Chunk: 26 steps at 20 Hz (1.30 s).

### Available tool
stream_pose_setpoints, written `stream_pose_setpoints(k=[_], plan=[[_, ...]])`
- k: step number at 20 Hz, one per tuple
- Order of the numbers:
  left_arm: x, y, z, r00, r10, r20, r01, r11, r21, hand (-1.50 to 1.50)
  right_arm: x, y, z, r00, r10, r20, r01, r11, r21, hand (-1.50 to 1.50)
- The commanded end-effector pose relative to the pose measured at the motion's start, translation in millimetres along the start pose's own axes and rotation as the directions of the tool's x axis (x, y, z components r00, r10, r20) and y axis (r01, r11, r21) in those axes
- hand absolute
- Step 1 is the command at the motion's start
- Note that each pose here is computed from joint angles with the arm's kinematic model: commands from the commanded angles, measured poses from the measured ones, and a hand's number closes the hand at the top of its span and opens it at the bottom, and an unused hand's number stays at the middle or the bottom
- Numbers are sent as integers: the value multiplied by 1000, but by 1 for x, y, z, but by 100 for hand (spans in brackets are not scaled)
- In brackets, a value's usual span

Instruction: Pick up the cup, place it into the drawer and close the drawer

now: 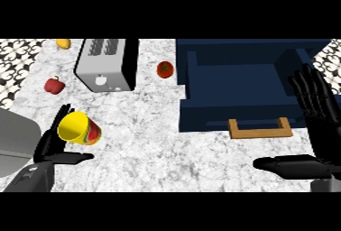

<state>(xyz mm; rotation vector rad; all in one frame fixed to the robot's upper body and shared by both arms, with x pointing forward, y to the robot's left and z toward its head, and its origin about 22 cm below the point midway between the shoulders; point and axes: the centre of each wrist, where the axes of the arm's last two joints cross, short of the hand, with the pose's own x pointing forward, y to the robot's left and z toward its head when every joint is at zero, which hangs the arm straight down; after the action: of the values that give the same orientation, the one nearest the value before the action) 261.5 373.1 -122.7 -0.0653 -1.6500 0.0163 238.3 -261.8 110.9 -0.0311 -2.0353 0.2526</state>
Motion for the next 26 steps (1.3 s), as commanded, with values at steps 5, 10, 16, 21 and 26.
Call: stream_pose_setpoints(k=[5,10,16,21,26], plan=[[0,-7,-7,974,197,114,-183,976,-120,-150,1,-8,5,1000,14,-5,-14,1000,1,-150],[-7,-34,-16,955,283,83,-263,945,-192,150,-6,13,-3,1000,-22,-15,22,1000,19,-150],[1,-24,-20,918,387,82,-359,902,-238,150,2,9,1,1000,-16,-14,16,1000,16,-150],[2,-41,-32,900,413,140,-367,890,-273,150,-4,6,-6,1000,-5,-21,5,1000,16,-150],[-1,-44,-28,893,340,294,-325,940,-102,150,-3,-12,6,1000,0,-12,0,1000,-15,-150]])
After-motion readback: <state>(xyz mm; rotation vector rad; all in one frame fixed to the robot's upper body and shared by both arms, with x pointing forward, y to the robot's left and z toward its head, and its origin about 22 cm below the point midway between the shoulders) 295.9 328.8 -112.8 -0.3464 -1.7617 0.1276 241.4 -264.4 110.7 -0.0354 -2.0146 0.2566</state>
